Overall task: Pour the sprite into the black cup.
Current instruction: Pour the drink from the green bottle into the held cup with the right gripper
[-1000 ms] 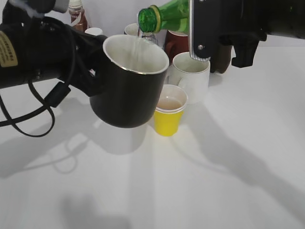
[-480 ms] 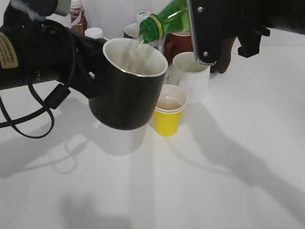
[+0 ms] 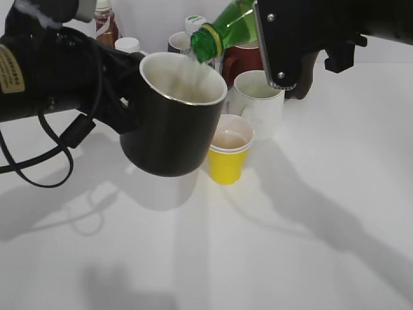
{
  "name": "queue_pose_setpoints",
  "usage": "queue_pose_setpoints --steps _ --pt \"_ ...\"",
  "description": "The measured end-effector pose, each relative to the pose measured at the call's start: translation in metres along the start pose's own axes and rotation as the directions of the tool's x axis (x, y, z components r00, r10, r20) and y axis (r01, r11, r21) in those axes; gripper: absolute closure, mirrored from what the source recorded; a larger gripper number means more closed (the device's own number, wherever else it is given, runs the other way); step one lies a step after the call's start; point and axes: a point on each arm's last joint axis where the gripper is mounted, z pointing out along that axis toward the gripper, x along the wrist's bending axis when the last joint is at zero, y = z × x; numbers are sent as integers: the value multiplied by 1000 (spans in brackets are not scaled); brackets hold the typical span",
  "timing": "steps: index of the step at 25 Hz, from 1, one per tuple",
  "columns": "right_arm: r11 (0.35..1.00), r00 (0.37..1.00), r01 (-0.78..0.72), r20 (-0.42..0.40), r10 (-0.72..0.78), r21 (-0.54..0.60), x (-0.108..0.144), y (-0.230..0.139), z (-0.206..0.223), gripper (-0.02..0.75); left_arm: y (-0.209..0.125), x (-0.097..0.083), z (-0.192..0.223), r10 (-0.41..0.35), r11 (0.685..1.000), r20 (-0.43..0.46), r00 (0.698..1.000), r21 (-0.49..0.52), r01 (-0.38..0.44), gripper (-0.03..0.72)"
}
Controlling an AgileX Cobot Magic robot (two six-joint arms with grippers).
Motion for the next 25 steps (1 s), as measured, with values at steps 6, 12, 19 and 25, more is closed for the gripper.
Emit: queue_pose_setpoints --steps 6,12,19,25 --pt "1000 1000 2 1 -2 0 0 0 0 337 0 0 0 1 1000 0 1000 2 -1 651" --pt "1000 1000 2 1 -2 0 0 0 0 337 -1 0 0 3 1000 0 1000 6 -3 651" --pt "999 999 -47 -11 47 -4 1 0 0 337 -1 0 0 4 1000 0 1000 8 -4 651" --pt "978 976 -210 -52 209 -10 4 2 0 337 -1 0 0 5 1000 0 1000 10 -5 651"
